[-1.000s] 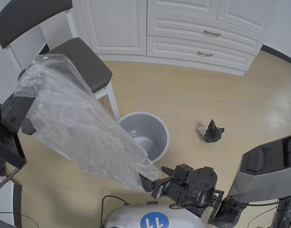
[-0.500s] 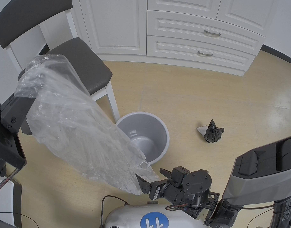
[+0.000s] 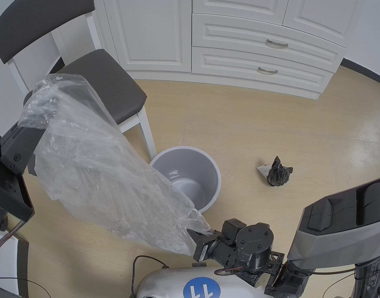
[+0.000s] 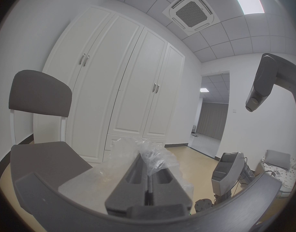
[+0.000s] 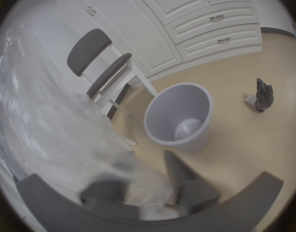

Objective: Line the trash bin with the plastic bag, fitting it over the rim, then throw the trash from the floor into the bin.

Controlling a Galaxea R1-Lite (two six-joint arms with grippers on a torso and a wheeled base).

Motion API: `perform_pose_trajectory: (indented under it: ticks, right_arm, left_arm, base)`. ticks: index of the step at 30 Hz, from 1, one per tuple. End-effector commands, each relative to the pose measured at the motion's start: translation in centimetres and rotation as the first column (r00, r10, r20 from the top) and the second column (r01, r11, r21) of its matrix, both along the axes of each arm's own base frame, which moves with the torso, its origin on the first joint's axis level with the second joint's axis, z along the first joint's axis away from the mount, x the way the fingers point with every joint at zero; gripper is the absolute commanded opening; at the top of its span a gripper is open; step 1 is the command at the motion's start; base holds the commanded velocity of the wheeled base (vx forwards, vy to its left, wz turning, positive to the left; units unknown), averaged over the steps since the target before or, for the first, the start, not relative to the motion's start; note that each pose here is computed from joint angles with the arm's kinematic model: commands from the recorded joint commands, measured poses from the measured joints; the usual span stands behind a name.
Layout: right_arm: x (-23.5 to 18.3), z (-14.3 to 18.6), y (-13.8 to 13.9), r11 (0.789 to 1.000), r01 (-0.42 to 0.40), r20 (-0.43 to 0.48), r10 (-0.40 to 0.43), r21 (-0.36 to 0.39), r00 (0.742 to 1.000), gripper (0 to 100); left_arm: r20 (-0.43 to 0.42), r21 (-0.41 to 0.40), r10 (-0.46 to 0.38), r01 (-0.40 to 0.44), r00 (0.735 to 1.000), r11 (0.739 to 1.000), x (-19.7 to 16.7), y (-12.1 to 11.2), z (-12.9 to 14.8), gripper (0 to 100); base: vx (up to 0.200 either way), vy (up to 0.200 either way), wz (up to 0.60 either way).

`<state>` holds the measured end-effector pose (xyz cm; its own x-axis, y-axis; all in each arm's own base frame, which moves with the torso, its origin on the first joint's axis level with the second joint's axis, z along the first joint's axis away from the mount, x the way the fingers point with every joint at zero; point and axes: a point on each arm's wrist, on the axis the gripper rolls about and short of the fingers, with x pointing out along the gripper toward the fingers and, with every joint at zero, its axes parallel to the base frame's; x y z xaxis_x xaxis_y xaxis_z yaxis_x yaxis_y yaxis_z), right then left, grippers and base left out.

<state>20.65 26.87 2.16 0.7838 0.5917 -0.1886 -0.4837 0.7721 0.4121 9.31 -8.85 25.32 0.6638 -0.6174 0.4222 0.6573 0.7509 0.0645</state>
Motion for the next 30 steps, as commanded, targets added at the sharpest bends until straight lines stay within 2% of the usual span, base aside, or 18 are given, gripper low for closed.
perform_pose_trajectory:
  ticks: [1, 7, 12, 15, 19, 25, 30]
  right_arm:
    - [0.0, 0.8, -0.1, 1.000, 0.002, 0.020, -0.002, 0.030, 1.000, 0]
    - [0.2, 2.9, -0.9, 0.998, 0.020, 0.062, -0.024, 0.059, 0.998, 0]
    - [0.2, 5.5, -2.4, 0.997, 0.038, 0.131, -0.047, 0.069, 0.990, 0]
    - [0.7, 7.5, -4.6, 0.996, 0.089, 0.221, -0.092, 0.026, 0.971, 0]
    - [0.8, 10.2, -7.0, 0.989, 0.147, 0.295, -0.148, 0.027, 0.944, 0]
    - [-1.1, 13.7, -8.9, 0.989, 0.148, 0.259, -0.138, -0.020, 0.956, 0]
    - [-1.9, 15.5, -9.9, 0.987, 0.156, 0.253, -0.144, -0.027, 0.957, 0]
  left_arm:
    - [-0.002, 0.001, 0.000, 0.000, 1.000, 1.000, 0.0, 0.0, 0.0, 0]
    - [-0.007, 0.006, 0.000, 0.000, 1.000, 1.000, 0.0, 0.0, -0.2, 0]
    - [-0.024, 0.020, 0.001, -0.001, 1.000, 1.000, 0.0, 0.0, -0.7, 0]
    - [-0.047, 0.042, 0.005, -0.003, 0.999, 0.999, 0.2, -0.2, -1.3, 0]
    - [-0.075, 0.059, 0.005, -0.001, 0.997, 0.998, 0.4, -0.3, -1.9, 0]
    - [-0.130, 0.114, 0.008, 0.007, 0.991, 0.993, 0.9, -0.8, -3.1, 0]
    - [-0.176, 0.157, 0.013, 0.015, 0.984, 0.988, 1.7, -1.6, -4.1, 0]
  base:
    - [0.000, 0.000, 0.00]
    - [0.000, 0.000, 0.00]
    - [0.000, 0.000, 0.00]
    - [0.000, 0.000, 0.00]
    - [0.000, 0.000, 0.00]
    - [0.000, 0.000, 0.00]
    - [0.000, 0.000, 0.00]
